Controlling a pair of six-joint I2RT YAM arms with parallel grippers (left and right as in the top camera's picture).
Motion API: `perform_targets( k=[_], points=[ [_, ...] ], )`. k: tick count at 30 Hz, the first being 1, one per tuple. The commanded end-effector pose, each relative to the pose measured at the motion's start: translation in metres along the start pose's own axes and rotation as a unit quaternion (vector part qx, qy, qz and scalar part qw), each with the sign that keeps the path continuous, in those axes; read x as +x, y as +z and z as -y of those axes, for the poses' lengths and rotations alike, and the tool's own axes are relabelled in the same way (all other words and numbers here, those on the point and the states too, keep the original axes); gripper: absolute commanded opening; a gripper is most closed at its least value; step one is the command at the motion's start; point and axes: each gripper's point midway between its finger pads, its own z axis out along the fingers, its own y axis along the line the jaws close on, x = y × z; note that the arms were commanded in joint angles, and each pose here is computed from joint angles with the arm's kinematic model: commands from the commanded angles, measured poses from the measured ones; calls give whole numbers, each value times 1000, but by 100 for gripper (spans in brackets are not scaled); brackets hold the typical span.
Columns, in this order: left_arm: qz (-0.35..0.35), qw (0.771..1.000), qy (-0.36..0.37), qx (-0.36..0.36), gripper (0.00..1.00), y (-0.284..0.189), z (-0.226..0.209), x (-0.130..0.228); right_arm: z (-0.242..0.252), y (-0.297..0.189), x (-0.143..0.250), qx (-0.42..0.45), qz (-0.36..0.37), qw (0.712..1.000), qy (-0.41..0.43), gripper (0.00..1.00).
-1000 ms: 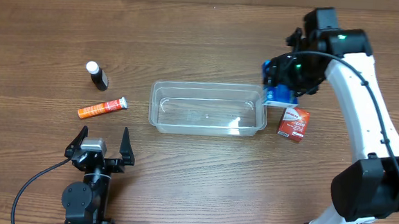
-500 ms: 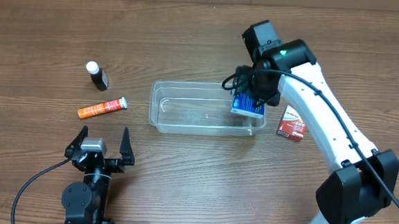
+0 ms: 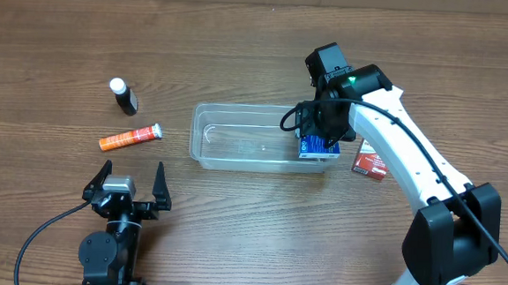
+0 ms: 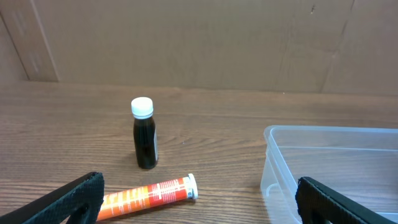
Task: Pack container
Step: 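Carry the blue Vicks box into the container's right end and release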
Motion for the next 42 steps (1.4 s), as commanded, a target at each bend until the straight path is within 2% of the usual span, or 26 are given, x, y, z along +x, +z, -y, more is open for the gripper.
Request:
perform_targets(
  k=[1, 15, 19, 35, 37, 42],
  points=[
    [2, 1000, 6, 0, 100, 0, 0, 0, -8, -5, 4, -21, -4, 1000, 15, 73],
    [2, 1000, 6, 0, 100, 0, 0, 0, -10, -5, 4, -27, -6, 999, 16, 73],
    [2, 1000, 6, 0, 100, 0, 0, 0, -11, -5, 2, -30, 0, 999, 12, 77],
    [2, 1000, 6, 0, 100, 0, 0, 0, -12, -5, 2, -31, -2, 1000, 3, 82],
    [2, 1000, 6, 0, 100, 0, 0, 0, -12, -5, 3, -31, -3, 1000, 3, 85],
    [2, 1000, 6, 0, 100, 0, 0, 0, -10, -5, 6, -28, -9, 1000, 3, 86]
  ],
)
